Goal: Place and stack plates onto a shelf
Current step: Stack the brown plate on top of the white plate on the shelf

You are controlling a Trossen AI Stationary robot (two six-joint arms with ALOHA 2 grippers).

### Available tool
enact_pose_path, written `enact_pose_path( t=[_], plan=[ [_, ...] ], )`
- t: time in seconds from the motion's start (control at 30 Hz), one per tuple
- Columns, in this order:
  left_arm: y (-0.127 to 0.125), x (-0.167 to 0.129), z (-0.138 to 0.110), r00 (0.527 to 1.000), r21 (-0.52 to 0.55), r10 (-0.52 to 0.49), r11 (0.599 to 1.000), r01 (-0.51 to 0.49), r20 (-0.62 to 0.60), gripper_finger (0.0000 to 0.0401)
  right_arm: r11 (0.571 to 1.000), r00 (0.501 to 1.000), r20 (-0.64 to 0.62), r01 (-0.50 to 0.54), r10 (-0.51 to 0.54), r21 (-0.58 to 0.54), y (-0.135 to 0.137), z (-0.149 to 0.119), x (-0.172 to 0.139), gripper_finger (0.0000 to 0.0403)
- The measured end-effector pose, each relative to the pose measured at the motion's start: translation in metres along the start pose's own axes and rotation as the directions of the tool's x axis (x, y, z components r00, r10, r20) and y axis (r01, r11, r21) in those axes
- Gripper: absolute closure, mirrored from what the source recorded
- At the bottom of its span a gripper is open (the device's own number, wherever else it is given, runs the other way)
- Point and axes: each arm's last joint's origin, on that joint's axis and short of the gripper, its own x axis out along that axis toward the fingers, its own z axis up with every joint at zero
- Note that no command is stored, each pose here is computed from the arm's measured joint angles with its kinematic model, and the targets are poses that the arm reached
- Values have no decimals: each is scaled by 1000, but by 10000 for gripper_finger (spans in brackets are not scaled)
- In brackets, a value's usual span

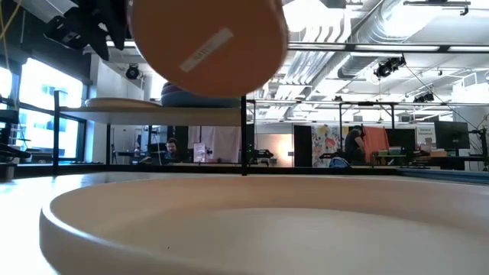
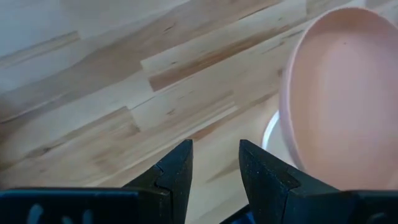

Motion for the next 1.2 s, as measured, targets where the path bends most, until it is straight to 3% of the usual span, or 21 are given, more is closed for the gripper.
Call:
enact_pose_path(
  t=[0.33,0.6,1.2],
  plan=[
    [-5,-1,1,999,-74,-48,996,49,24,284,997,998,-9,62,-63,-51,-7,10,17,403],
    [-18,9,4,994,-50,-98,994,100,41,284,994,994,15,105,-105,-42,-17,11,18,403],
    [-26,33,6,1000,43,-19,999,19,-4,285,994,994,-4,105,-105,4,-19,9,18,403]
  ],
)
